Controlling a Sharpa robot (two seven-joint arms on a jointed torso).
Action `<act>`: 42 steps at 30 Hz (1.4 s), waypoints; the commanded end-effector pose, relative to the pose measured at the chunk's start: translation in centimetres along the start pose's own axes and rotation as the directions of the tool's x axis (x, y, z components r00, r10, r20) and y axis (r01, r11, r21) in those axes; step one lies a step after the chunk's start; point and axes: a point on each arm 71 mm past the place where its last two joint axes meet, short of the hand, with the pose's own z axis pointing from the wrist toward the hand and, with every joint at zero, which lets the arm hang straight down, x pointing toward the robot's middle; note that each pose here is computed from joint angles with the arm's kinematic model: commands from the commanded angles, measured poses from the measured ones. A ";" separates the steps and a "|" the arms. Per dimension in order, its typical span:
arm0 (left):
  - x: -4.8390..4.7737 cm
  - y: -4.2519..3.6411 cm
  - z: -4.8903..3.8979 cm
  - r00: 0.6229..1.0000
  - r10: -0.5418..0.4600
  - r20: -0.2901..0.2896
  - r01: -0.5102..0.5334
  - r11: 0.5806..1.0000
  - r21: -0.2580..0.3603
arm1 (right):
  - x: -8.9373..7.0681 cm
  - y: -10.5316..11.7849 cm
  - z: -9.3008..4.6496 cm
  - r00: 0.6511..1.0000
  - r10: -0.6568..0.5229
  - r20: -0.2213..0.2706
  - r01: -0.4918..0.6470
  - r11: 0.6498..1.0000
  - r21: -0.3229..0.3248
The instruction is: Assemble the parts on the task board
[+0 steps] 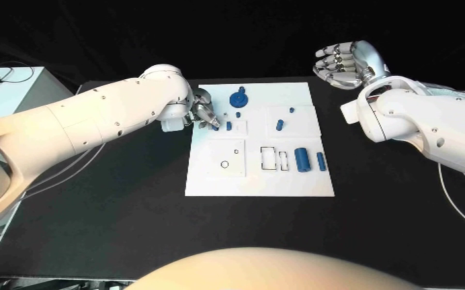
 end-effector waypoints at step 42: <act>-0.80 -0.56 0.97 0.999 0.014 0.029 -0.014 1.000 -0.020 | 0.4 0.2 0.0 1.000 0.002 -0.031 -0.002 1.000 -0.010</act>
